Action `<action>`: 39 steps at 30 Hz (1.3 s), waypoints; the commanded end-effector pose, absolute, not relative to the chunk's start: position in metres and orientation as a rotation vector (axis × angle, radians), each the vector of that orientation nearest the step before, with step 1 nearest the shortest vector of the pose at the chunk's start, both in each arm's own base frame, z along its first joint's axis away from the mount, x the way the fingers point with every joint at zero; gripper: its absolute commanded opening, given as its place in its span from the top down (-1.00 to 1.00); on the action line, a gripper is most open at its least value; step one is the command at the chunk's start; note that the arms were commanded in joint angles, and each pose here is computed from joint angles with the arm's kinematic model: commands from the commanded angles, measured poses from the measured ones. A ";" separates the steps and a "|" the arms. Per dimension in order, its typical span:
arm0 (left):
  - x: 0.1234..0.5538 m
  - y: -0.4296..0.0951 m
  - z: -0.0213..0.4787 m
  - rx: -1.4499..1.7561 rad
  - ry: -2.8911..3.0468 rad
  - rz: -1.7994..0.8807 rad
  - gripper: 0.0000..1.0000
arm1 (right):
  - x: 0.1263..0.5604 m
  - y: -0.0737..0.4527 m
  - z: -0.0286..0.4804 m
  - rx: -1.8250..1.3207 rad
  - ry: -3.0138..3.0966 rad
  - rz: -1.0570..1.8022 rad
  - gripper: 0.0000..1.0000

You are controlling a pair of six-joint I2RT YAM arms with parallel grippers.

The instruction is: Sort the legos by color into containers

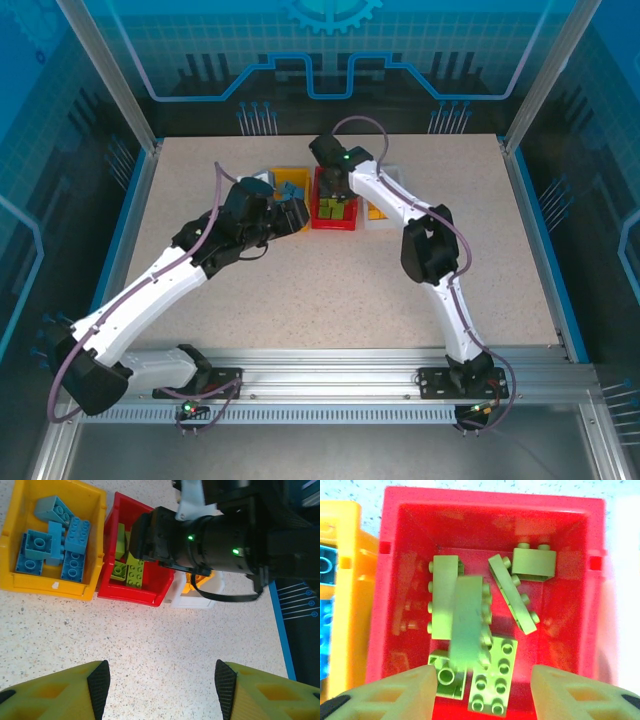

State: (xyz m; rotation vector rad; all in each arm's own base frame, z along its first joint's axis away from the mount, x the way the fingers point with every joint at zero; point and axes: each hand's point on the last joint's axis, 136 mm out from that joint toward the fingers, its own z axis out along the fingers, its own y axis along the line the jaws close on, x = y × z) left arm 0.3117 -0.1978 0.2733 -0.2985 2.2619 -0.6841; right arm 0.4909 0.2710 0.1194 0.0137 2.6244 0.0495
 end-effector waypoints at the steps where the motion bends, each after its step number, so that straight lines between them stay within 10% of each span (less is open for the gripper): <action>1: 0.309 -0.176 0.288 -0.328 2.230 -0.653 -0.24 | 0.473 0.267 0.216 0.013 2.443 0.103 -0.18; 4: 0.312 -0.147 0.290 -0.407 2.218 -0.624 -0.76 | 0.450 0.245 0.262 0.043 2.309 0.109 -0.47; 6: 0.315 -0.123 0.288 -0.466 2.205 -0.621 -0.98 | 0.429 0.218 0.274 0.064 2.228 0.091 -1.00; 12: 0.308 -0.041 0.264 -0.563 2.136 -0.270 -0.98 | 0.348 0.090 0.285 0.196 1.934 -0.201 -1.00; 19: 0.301 0.024 0.175 -0.616 2.042 0.228 -0.98 | 0.309 -0.026 0.162 0.402 2.124 -0.142 -1.00; 39: 0.401 0.015 0.103 -0.200 1.940 0.123 -0.98 | 0.394 0.003 0.105 0.015 1.951 -0.094 -1.00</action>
